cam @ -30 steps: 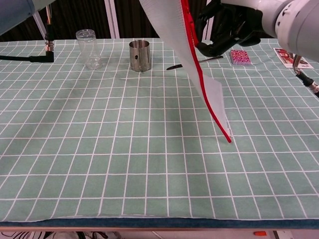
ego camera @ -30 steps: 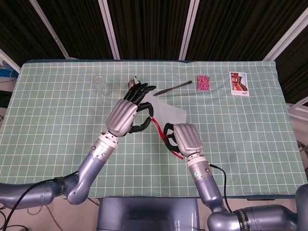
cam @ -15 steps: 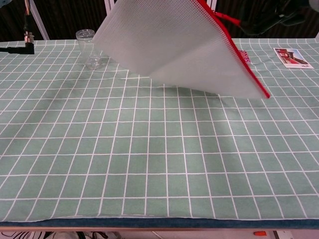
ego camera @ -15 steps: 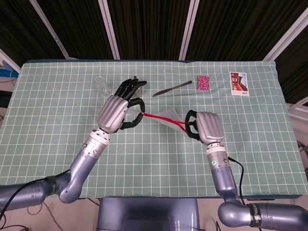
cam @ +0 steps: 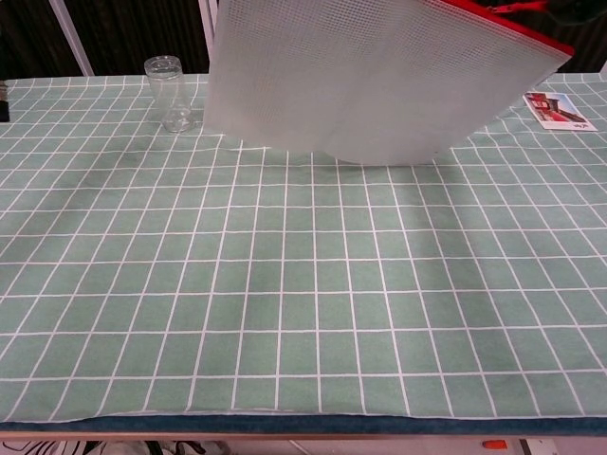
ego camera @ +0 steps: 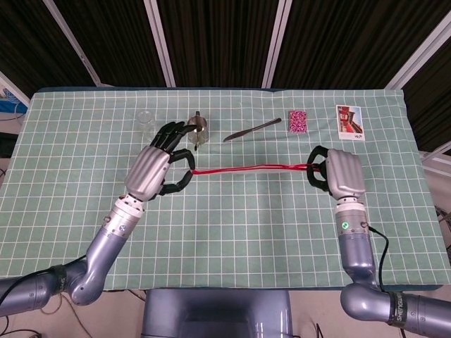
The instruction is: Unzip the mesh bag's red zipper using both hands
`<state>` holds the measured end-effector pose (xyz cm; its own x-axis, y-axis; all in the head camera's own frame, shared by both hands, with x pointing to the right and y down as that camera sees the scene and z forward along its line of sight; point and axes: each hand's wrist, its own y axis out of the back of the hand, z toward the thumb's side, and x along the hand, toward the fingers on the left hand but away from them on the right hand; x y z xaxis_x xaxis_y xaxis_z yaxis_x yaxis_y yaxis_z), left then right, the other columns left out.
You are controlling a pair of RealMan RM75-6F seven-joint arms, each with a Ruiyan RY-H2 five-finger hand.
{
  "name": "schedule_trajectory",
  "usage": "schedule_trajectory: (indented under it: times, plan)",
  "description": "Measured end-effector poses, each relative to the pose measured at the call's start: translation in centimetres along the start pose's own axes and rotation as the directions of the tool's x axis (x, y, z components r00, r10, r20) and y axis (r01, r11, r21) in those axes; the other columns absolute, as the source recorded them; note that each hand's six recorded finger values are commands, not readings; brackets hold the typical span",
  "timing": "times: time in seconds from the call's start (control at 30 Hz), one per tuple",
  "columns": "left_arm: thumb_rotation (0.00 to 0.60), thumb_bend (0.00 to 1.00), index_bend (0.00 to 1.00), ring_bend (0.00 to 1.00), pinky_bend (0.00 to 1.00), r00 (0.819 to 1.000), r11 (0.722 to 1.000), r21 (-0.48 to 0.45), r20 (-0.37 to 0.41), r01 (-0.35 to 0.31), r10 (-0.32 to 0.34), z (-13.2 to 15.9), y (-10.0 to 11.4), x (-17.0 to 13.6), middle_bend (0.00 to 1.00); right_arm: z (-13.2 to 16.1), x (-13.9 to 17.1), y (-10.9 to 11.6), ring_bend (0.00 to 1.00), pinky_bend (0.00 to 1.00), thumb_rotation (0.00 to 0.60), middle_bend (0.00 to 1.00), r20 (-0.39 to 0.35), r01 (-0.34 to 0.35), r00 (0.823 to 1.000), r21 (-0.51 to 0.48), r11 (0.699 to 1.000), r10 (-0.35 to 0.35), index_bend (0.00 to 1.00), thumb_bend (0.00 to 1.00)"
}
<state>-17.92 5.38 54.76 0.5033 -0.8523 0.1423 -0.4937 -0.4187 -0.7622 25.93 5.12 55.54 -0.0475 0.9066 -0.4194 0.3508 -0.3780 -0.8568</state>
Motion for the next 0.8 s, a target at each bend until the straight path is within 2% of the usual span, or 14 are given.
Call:
schedule_trajectory:
  times: [0.37,0.8]
  plan:
    - [0.6,0.42,0.6,0.0,0.0,0.997,1.0,0.019,-0.08,0.016,-0.014,-3.6,0.3,-2.2,0.11,-0.8,-0.3,0.9,1.0,0.96,0.6,1.0,0.018,0.019,1.0,-0.009,1.0,-0.019,0.66,0.61]
    - [0.6,0.42,0.6,0.0,0.0,0.992,0.999,0.033,-0.129,0.017,-0.012,-5.9,0.7,-3.3,0.11,-1.8,-0.7,1.9,1.0,0.96,0.6,1.0,0.046,0.051,0.998,0.008,0.999,-0.052,0.66,0.61]
